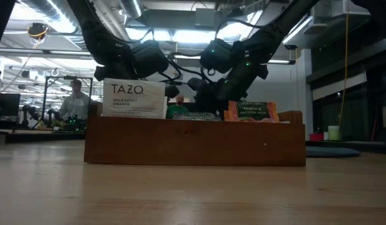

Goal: Pick & Place Tea
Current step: Put the bottom purple tea bag into the middle section of the wooden organizer

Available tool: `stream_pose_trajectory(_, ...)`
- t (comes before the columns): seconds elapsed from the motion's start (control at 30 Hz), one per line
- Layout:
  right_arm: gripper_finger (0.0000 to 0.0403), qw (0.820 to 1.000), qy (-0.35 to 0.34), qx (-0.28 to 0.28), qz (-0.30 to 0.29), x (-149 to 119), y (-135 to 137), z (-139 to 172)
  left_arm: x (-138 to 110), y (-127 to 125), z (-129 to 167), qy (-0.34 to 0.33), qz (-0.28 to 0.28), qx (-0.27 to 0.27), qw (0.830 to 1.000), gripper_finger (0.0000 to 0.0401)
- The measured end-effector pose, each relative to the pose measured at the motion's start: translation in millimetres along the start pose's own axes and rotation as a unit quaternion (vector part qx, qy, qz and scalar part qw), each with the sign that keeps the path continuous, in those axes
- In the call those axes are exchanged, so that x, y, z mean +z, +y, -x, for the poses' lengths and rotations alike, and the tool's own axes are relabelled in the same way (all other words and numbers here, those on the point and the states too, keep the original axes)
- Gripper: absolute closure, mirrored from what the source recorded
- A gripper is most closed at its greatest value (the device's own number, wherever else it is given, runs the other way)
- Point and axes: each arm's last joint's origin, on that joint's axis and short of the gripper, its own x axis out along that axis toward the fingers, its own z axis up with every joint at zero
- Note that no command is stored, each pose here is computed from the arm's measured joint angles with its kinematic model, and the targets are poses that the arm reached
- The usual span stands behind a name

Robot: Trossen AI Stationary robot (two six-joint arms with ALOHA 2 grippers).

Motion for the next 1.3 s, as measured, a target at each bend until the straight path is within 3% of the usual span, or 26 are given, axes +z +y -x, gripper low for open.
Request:
stream_pose_trajectory(0.37,0.0205,1.000,-0.003,0.016,-0.001,3.6,-2.0,-1.2,0.3,-0.6,-0.7,-0.002,0.002,-0.009,1.000,0.0399)
stream_pose_trajectory(0.8,0.0207,0.999,0.012,0.027,-0.025,-0.2,1.9,-2.0,-3.3,-2.2,-0.6,0.029,-0.062,-0.032,0.997,0.0399)
stream_pose_trajectory(1.17,0.0207,0.998,0.033,0.005,-0.045,-12.4,3.8,-5.0,-3.7,-2.7,-0.6,0.028,-0.075,-0.032,0.996,0.0398)
stream_pose_trajectory(1.3,0.0207,0.998,0.037,0.021,-0.045,-12.2,4.4,-7.7,-3.6,-2.8,-0.7,0.027,-0.081,-0.032,0.996,0.0399)
